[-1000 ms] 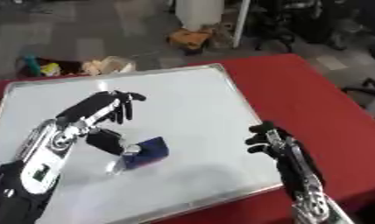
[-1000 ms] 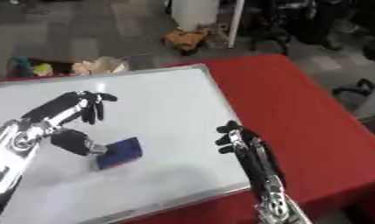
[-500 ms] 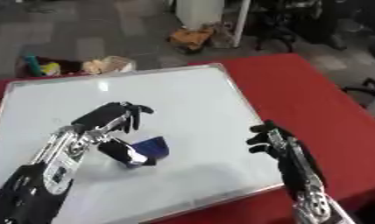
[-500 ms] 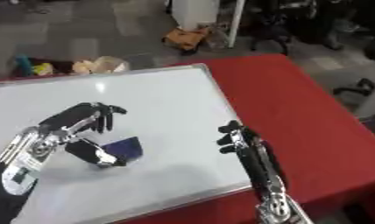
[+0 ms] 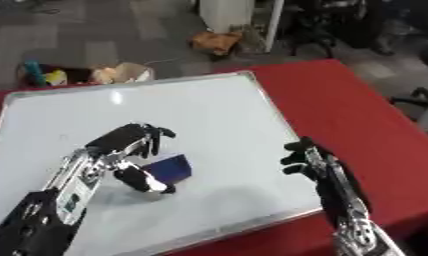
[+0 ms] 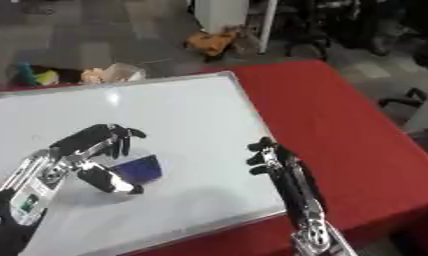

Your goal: Wipe the whiteboard clean with a brush.

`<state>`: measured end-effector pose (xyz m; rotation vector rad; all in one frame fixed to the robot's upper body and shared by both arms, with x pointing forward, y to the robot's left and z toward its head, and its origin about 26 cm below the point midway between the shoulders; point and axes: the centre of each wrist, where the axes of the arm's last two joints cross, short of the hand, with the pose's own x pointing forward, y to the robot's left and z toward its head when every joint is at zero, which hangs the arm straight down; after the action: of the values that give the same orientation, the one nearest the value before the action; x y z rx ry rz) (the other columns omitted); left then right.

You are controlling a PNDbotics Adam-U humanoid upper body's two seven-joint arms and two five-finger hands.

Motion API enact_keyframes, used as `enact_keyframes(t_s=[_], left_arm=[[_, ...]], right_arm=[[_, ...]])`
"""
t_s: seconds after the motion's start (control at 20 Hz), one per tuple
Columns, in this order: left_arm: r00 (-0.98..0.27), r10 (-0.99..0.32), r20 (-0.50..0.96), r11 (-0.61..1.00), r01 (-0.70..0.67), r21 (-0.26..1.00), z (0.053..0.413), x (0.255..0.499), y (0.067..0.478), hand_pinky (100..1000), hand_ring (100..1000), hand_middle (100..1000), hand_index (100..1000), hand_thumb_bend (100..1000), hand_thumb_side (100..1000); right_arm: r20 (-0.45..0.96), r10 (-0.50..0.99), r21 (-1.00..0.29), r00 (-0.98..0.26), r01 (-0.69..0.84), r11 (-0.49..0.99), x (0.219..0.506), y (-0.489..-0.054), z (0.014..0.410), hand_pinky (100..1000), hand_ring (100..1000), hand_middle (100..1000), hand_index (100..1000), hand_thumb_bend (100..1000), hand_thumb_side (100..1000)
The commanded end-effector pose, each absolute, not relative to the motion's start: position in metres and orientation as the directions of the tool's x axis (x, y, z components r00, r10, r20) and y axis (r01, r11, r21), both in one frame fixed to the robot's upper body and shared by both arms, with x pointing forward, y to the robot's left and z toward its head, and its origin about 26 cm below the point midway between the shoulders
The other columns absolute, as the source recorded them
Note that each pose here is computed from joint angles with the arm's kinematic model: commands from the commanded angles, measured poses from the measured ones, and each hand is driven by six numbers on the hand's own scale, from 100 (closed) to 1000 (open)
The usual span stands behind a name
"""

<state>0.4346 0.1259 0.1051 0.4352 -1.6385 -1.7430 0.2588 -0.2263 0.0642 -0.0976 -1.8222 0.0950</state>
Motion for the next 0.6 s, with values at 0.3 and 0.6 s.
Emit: enact_keyframes(t_s=[0.3,0.6], left_arm=[[-0.719,-0.669,0.191,0.024,0.236,0.972,0.1111,0.4360,0.1207,444,437,460,886,689,399],[-0.713,-0.673,0.197,0.021,0.248,0.969,0.1060,0.4355,0.1191,409,406,428,870,549,320]], right_arm=[[0.956,0.122,-0.123,-0.268,0.011,0.992,0.2588,-0.2264,0.0682,597,633,481,680,100,851],[0.956,0.120,-0.122,-0.267,0.009,0.992,0.2588,-0.2260,0.0674,597,634,481,680,100,852]])
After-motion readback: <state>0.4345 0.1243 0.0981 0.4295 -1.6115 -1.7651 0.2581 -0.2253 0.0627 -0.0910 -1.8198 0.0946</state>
